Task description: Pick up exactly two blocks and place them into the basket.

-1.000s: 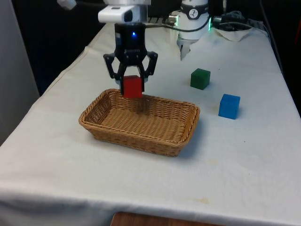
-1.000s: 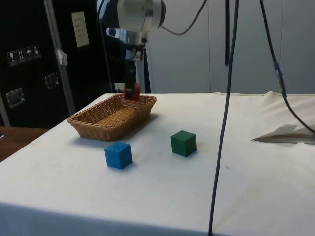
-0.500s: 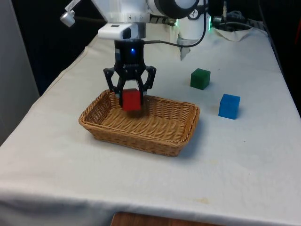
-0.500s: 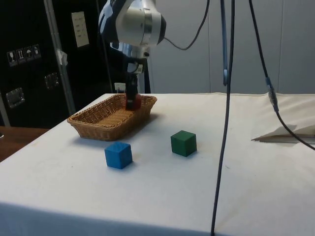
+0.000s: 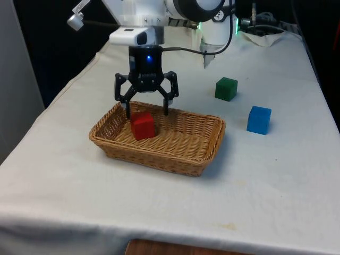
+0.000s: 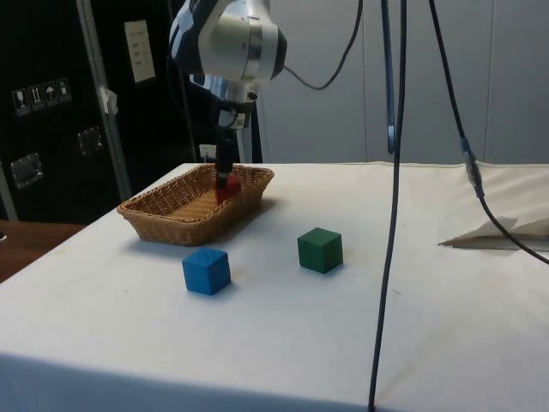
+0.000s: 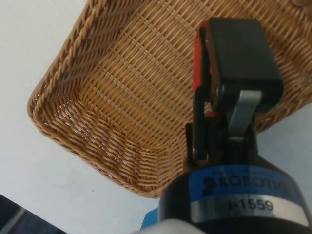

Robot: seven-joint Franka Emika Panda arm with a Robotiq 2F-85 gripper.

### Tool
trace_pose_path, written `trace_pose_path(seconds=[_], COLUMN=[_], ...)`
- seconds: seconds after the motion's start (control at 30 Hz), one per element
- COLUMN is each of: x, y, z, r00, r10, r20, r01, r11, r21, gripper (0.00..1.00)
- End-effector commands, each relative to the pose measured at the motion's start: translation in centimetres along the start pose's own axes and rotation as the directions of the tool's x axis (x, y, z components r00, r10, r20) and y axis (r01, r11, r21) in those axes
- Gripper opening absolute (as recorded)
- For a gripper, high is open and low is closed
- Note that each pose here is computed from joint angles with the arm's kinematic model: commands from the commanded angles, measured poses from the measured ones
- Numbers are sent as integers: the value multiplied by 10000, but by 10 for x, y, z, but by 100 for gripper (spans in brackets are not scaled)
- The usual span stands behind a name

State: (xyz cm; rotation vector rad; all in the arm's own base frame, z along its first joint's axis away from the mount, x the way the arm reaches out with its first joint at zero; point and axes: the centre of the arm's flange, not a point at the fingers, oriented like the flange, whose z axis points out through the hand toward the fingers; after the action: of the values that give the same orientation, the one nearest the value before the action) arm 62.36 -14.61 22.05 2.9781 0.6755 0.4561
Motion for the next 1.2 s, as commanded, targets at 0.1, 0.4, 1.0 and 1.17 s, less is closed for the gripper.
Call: trace_pose_path(seconds=[0.1, 0.4, 1.0, 1.17], x=[1, 5, 3, 1], y=[2, -1, -37, -45], z=[-1, -17, -73, -82], r00=[10000, 9996, 9994, 9997], r10=[41, 130, 126, 55], r20=[-47, -270, -327, -231], r01=[-41, -127, -112, -43], r11=[10000, 9999, 9991, 9986], r21=[-54, 113, 413, 524], gripper=[100, 100, 100, 100])
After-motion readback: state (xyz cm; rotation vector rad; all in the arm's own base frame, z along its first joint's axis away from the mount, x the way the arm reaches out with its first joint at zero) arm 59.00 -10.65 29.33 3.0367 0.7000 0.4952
